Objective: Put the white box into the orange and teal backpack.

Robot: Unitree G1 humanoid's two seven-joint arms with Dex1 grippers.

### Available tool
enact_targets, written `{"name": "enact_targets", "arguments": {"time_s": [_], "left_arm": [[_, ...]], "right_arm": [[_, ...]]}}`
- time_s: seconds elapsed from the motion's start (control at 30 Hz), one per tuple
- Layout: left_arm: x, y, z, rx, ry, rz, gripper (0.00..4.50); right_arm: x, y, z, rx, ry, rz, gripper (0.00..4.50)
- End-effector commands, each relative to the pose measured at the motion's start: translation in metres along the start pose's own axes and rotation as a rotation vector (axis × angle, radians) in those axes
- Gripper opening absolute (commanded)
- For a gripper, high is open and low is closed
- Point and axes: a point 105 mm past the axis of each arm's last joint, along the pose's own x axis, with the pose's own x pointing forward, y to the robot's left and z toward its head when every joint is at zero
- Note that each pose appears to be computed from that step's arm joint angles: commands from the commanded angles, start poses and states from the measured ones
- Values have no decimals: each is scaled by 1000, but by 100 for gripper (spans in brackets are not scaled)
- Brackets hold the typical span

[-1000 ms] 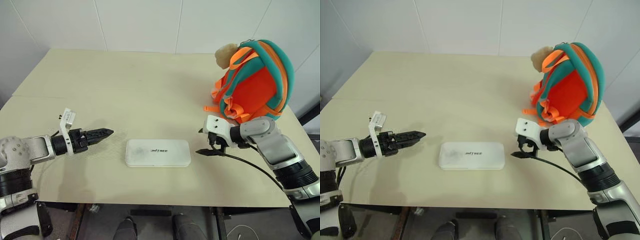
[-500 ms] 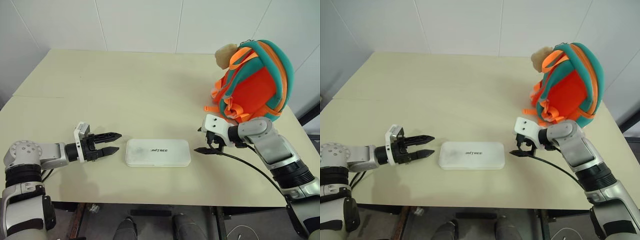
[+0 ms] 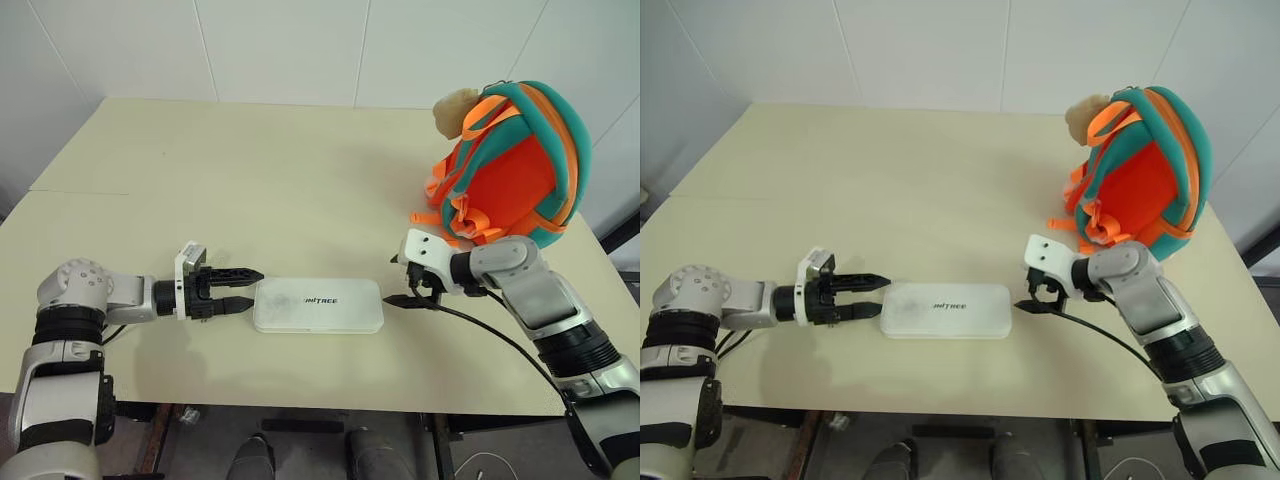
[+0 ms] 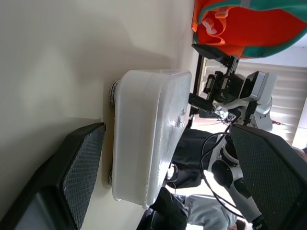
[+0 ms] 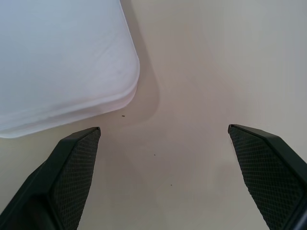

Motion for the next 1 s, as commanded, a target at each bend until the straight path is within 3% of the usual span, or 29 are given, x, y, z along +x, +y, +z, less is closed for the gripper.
{"name": "enact_targets", "arguments": {"time_s": [0.03, 0.33, 0.53, 0.8, 1.0], "left_arm": [[6, 7, -8, 6, 69, 67, 443], [19, 0, -12, 103, 157, 116, 443], [26, -2, -11, 134, 147, 101, 443], [29, -7, -10, 221, 129, 100, 199], [25, -1, -13, 316, 153, 174, 140]], "right_arm": [[-2, -5, 13, -37, -38, -29, 450], [4, -6, 19, -44, -57, -32, 450], [5, -6, 20, -44, -62, -31, 450], [3, -9, 18, -38, -60, -48, 450], [-3, -20, 29, 17, -144, -103, 450]]}}
